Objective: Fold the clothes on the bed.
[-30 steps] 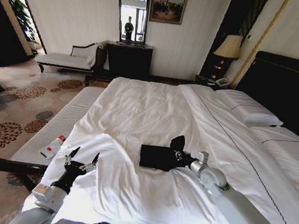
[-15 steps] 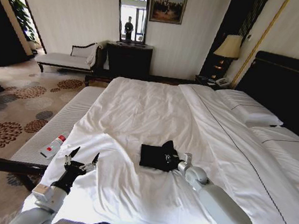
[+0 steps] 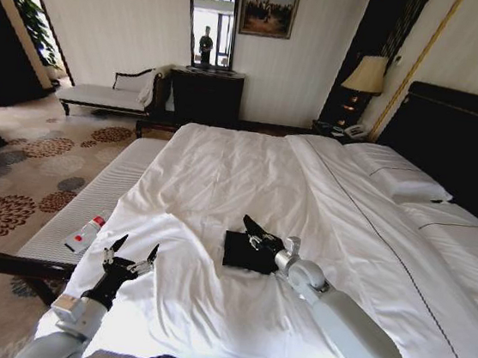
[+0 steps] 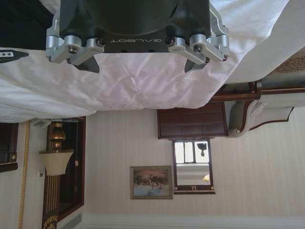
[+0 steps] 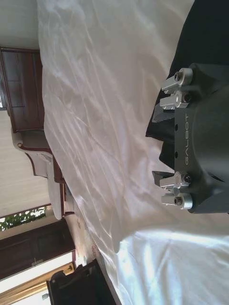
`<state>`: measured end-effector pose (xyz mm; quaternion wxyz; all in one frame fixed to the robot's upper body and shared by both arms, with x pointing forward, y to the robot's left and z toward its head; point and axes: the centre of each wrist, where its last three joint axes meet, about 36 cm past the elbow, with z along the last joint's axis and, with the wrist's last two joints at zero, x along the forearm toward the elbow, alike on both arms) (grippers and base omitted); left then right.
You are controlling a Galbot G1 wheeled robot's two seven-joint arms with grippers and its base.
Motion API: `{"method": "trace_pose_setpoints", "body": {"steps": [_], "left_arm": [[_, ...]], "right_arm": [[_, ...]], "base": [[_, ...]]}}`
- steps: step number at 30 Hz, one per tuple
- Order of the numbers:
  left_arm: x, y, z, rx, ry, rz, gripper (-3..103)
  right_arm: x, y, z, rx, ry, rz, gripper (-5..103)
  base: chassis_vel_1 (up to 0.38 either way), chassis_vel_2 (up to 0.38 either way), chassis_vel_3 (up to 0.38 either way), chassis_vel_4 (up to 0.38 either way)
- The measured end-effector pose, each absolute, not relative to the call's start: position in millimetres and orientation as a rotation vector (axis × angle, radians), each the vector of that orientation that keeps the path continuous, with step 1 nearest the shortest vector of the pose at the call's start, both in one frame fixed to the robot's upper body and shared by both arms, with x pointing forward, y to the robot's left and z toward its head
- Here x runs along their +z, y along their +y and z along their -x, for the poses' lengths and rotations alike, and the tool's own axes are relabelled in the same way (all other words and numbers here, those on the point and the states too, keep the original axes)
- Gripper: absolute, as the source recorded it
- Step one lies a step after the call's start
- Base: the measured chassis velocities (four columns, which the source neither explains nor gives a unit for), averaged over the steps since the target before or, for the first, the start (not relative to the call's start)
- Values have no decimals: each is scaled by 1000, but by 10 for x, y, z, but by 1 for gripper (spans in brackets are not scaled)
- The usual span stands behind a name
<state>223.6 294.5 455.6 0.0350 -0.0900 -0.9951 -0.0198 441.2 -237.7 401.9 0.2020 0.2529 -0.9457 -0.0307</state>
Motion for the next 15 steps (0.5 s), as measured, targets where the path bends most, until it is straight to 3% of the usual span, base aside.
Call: {"method": "trace_pose_setpoints", "body": {"steps": [5,6,8,9,11,12,15], "left_arm": [[4557,2945,-2236,-61,-3059,277,100],[4557,2945,-2236,-61,-3059,277,100],[4556,2945,-2236,-61,-3059,277,100],[4556,2946,-2236,-61,-3058,277,100],[4556,2945,-2236,-60,-3059,277,100],[4556,2945,-2236,-60,-3059,277,100],[4557,2946,-2236,-61,-3059,276,100]], "right_arm": [[4148,-2405,-4136,13,-2736,-790,78],[4148,-2405,-4136,13,-2736,-790,78],[4190,-2556,-4089,27,-2864,-712,88],[4193,-2648,-4085,41,-2915,-661,88],[4110,-3100,-4021,146,-3063,-443,97],[4110,-3100,-4021,146,-3063,-443,97],[4008,-3913,-3605,377,-3197,-136,100]], "base": [[0,0,0,0],[0,0,0,0],[0,0,0,0],[0,0,0,0],[0,0,0,0],[0,0,0,0],[0,0,0,0]]}}
